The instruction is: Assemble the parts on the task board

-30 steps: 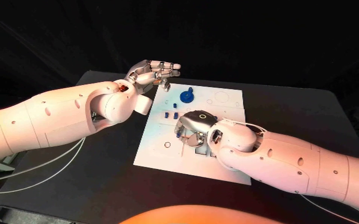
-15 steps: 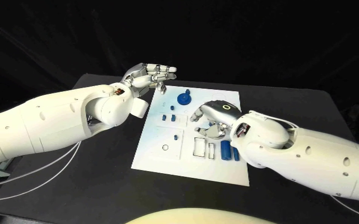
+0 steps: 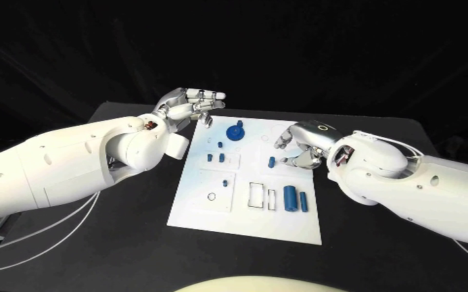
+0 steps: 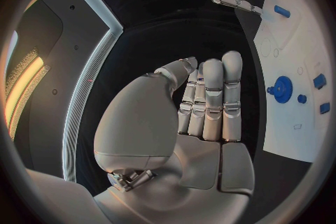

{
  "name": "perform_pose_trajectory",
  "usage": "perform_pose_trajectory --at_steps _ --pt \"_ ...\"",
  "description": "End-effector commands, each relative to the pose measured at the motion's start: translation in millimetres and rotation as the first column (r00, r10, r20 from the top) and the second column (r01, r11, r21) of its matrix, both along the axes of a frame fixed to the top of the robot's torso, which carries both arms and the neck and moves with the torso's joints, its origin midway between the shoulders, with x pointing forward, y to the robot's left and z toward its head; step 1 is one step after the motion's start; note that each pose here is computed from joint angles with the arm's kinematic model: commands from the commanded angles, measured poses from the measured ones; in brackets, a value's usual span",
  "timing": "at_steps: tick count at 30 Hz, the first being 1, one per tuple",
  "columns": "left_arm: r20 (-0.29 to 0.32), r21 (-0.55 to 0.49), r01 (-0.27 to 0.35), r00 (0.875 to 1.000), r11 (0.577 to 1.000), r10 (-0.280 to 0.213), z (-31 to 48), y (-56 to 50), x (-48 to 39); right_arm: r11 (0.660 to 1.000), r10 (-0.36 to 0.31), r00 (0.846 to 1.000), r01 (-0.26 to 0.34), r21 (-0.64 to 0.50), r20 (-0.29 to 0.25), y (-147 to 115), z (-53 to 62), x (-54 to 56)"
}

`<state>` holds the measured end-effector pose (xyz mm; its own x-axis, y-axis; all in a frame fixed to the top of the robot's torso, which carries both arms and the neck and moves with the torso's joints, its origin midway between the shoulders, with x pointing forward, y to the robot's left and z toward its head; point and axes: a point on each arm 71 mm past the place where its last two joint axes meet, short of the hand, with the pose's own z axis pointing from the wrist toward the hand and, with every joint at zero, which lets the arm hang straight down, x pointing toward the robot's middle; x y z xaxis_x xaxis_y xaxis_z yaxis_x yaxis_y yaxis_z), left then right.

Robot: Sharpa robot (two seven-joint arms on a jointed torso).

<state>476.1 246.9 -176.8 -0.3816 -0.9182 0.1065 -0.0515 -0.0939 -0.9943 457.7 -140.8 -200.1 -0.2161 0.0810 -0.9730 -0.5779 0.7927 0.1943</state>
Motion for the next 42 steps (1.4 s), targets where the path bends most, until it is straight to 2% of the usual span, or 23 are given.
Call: perform_pose_trajectory --at_steps 1,19,29,42 --pt "0.001 -0.013 0.019 1.0 1.0 -0.019 0.5 -2.3 -0.7 0.997 0.026 1.0 -0.027 -0.067 -0.017 3.6 -5.6 0.9" --pt "-0.002 -0.011 0.019 1.0 1.0 -0.019 0.1 -1.7 -1.0 0.994 0.045 0.997 -0.05 -0.093 -0.055 28.3 -26.7 5.4" --pt "-0.005 -0.01 0.019 1.0 1.0 -0.019 -0.4 -1.5 -0.3 0.993 0.039 0.998 -0.045 -0.105 -0.055 30.2 -30.0 7.4" --pt "-0.012 -0.006 0.017 1.0 1.0 -0.018 -1.2 -1.0 0.0 0.991 0.025 0.999 -0.028 -0.132 -0.029 28.4 -30.7 9.0"
